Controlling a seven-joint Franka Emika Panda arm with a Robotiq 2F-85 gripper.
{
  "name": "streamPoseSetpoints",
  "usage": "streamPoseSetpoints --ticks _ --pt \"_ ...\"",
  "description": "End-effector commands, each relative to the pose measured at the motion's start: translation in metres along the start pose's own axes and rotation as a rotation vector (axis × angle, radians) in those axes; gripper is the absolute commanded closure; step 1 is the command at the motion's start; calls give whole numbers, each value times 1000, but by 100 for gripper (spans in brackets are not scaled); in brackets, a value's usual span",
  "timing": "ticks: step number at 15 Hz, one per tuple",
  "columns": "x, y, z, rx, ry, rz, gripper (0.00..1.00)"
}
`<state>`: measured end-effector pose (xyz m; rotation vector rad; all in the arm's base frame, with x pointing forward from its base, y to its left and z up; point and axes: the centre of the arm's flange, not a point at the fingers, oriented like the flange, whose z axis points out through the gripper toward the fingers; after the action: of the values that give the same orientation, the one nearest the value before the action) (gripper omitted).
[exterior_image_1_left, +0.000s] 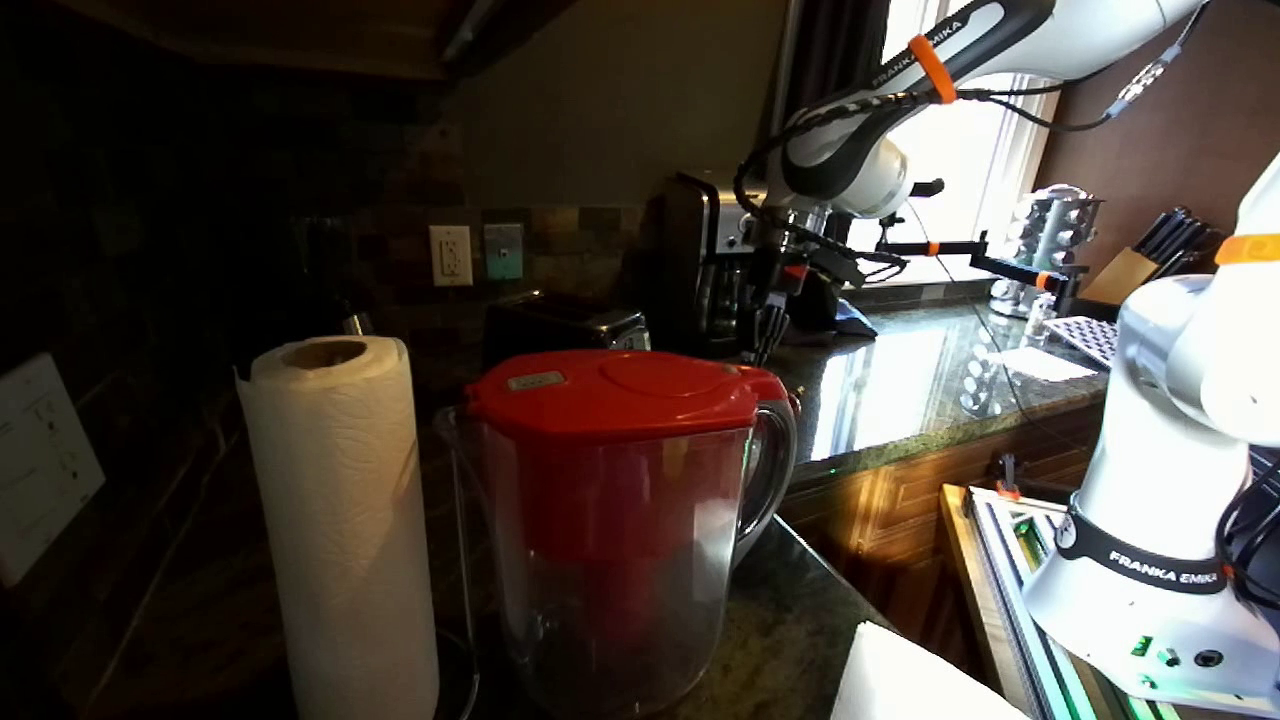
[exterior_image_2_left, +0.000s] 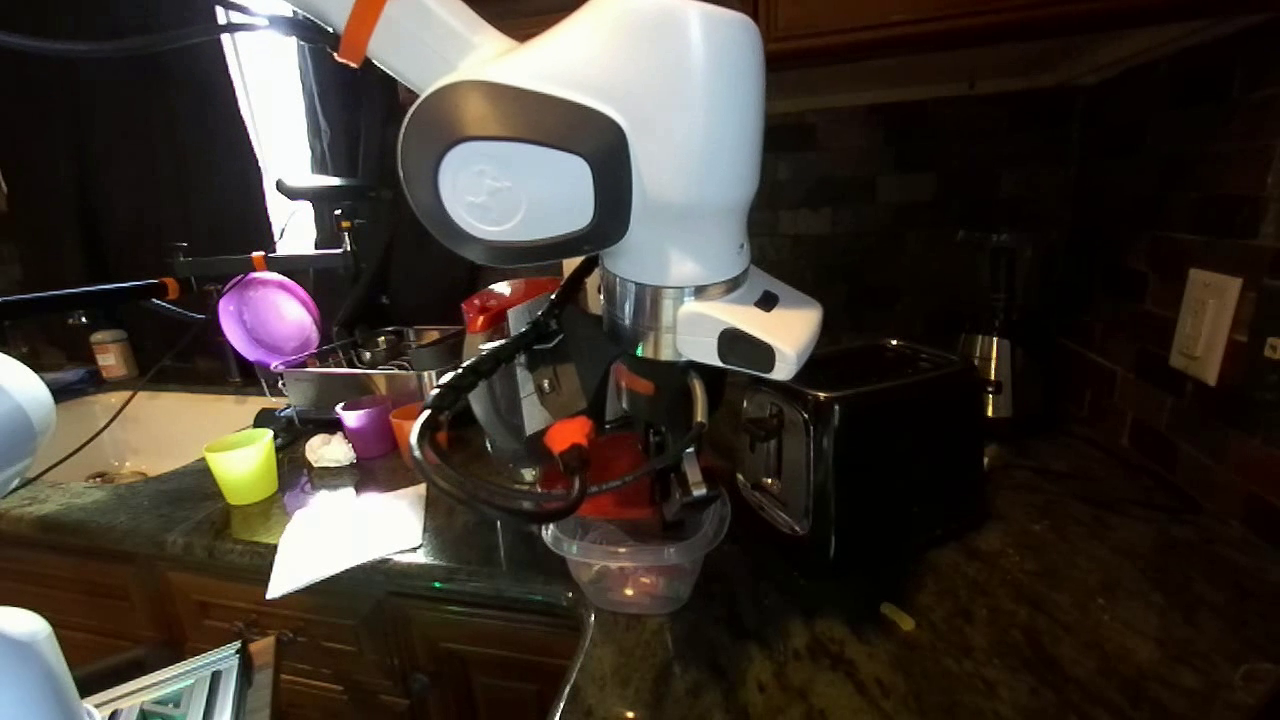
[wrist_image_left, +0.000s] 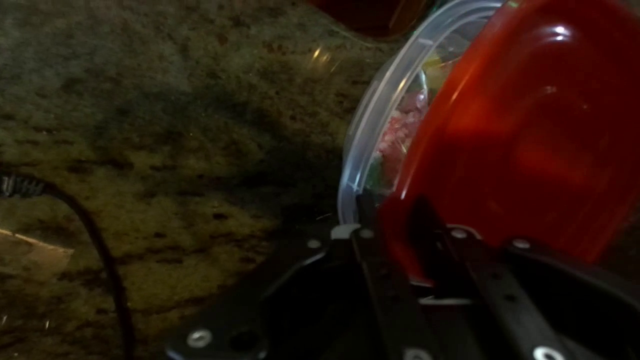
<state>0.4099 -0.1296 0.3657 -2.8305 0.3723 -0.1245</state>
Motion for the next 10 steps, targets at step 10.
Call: streamPoseSetpoints --ticks 10 --pt "-14 36 -59 -3 97 33 95"
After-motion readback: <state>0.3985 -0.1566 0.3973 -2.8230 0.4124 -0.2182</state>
